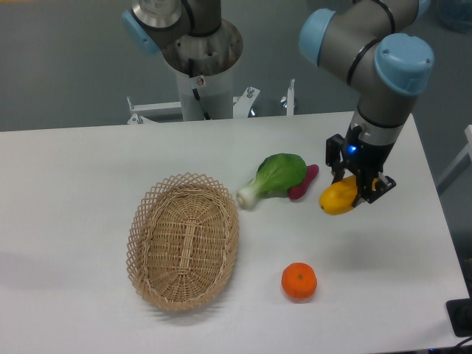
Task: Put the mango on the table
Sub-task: 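Hold the yellow mango in the gripper just above the table, then lower the held yellow mango onto the table surface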
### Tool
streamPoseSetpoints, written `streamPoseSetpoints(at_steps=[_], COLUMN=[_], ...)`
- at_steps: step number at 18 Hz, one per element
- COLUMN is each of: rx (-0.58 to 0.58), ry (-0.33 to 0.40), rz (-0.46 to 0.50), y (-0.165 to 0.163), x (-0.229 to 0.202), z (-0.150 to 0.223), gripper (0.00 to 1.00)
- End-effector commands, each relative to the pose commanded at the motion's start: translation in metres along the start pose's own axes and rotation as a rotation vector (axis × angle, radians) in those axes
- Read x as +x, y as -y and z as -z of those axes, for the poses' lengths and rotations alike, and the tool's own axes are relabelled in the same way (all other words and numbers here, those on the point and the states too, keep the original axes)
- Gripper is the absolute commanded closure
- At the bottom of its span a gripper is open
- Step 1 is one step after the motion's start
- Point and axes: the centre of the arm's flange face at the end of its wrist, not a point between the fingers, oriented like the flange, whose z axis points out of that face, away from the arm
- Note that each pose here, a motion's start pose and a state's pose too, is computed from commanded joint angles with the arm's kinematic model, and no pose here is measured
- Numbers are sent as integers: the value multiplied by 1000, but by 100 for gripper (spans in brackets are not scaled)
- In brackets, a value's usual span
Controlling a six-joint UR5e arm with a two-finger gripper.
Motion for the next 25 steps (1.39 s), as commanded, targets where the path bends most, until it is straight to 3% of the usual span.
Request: streamPoseSetpoints(at_steps=[6,9,14,25], rx=[-17,-42,-57,-49], ry=[39,14,-13,-43], rz=[-59,-68,-171,-139], y=[-28,-38,-68,-75], x=[31,31,38,56], z=[-66,-77,-97,-121], gripper=[53,53,53,52])
